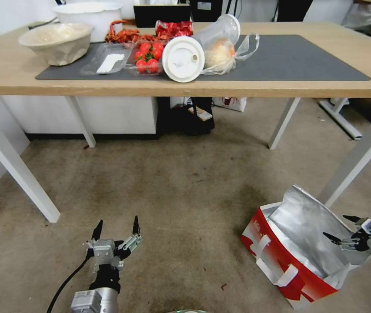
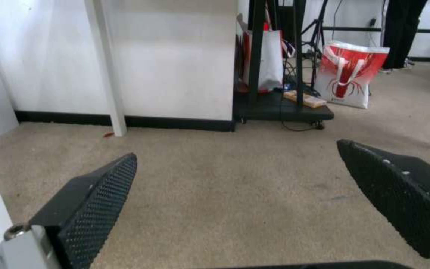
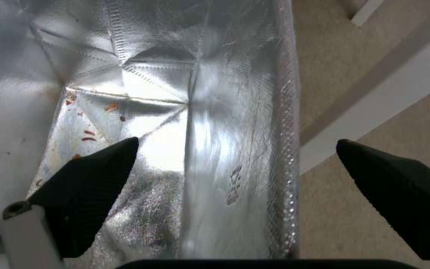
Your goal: Pick up the food delivery bag from the floor and place it on the table.
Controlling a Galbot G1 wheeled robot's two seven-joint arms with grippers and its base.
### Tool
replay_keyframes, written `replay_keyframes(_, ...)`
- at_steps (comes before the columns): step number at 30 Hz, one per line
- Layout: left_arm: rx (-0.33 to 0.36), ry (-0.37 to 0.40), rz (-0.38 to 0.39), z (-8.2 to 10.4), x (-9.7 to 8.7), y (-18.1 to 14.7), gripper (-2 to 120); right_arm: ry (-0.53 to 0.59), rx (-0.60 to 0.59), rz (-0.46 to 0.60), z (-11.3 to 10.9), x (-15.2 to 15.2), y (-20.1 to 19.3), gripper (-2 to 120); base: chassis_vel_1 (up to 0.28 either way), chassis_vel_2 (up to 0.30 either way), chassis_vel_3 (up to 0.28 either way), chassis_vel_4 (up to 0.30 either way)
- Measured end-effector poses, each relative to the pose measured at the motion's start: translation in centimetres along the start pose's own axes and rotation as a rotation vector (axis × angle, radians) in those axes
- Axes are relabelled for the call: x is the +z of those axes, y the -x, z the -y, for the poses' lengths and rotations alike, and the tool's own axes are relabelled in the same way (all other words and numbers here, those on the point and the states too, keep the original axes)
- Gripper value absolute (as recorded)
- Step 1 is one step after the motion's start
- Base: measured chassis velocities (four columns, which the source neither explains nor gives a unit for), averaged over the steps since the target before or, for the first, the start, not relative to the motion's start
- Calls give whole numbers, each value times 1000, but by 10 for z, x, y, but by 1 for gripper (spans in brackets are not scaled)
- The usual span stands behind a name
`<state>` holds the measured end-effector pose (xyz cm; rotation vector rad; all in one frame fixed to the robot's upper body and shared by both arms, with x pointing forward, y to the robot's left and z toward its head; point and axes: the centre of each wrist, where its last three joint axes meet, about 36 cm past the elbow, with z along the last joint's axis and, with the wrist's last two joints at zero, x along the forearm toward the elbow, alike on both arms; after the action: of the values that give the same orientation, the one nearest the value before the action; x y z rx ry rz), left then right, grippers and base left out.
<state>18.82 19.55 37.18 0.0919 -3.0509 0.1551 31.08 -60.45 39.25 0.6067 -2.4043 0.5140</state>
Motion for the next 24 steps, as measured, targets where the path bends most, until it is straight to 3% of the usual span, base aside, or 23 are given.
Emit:
replay_keyframes(9, 0, 2, -5, -1, 3, -4, 100, 14, -13, -16, 2, 7, 5, 100, 0, 0, 0, 0)
replay_keyframes(13, -3, 2, -2, -1, 3, -4, 100, 17, -17, -16, 2, 8, 7, 91, 0, 0, 0, 0)
replay_keyframes(24, -9, 8, 4, -2, 5, -7, 100, 28, -19, -13, 3, 13, 7, 48, 0, 0, 0, 0)
